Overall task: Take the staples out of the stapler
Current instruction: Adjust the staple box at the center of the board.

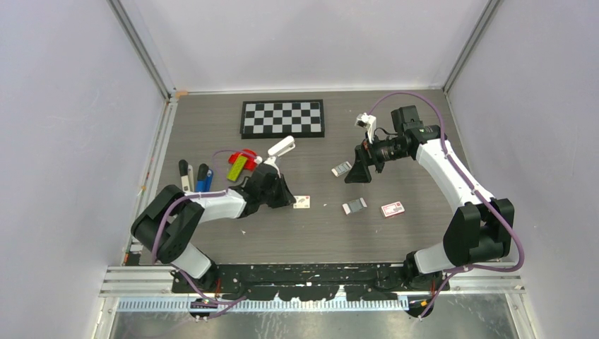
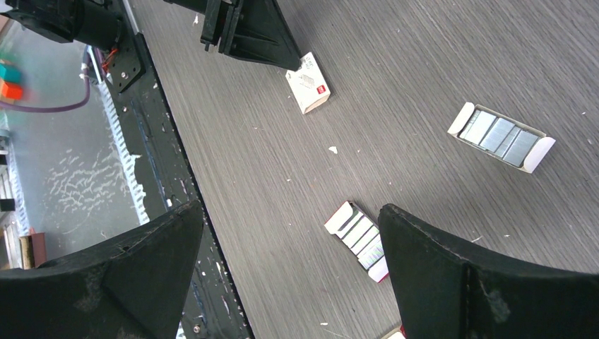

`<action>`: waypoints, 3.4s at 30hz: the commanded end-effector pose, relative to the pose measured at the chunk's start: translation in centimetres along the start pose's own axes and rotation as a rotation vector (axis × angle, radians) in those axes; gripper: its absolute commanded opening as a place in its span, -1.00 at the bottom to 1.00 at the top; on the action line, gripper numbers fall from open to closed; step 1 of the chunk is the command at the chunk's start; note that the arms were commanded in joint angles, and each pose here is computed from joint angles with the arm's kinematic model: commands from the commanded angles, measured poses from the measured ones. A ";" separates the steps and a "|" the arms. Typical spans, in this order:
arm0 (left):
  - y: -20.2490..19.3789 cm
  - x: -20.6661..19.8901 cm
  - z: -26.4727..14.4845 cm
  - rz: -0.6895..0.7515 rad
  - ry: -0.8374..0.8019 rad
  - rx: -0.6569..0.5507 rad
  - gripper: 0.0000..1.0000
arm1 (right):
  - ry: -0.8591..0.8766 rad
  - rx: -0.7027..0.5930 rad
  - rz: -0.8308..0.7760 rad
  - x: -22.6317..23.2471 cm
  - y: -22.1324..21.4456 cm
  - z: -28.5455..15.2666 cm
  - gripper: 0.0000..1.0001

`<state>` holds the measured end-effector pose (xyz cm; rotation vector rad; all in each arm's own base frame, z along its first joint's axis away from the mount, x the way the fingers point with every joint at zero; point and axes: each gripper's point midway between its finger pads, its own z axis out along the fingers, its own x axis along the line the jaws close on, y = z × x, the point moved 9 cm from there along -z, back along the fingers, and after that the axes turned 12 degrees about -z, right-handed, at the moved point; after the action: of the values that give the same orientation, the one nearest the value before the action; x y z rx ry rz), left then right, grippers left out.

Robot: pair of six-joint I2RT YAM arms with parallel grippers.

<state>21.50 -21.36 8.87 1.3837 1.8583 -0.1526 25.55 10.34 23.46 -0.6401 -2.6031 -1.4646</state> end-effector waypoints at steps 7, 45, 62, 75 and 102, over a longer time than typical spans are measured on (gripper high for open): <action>0.9 -1.9 0.6 -0.017 -0.085 0.005 -0.79 | -0.003 -0.004 -0.028 -0.2 0.5 0.0 0.96; 1.1 0.3 -8.1 0.193 -0.189 -0.210 0.66 | 0.152 0.161 -0.581 2.1 -1.9 7.1 0.99; -1.1 1.5 -10.3 0.149 -0.128 -0.026 -0.45 | 0.216 0.154 -0.507 2.9 -3.1 7.6 0.99; -2.8 2.4 -9.9 0.105 -0.116 0.120 -0.85 | 0.222 0.161 -0.496 2.9 -3.2 7.6 0.99; 0.3 -0.2 -7.0 0.177 -0.101 0.064 -0.73 | 0.237 0.166 -0.506 3.3 -3.3 7.3 0.99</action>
<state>17.36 -17.41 10.84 1.5954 1.7746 -0.2246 22.38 15.71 17.18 0.1640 -2.7846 -1.2589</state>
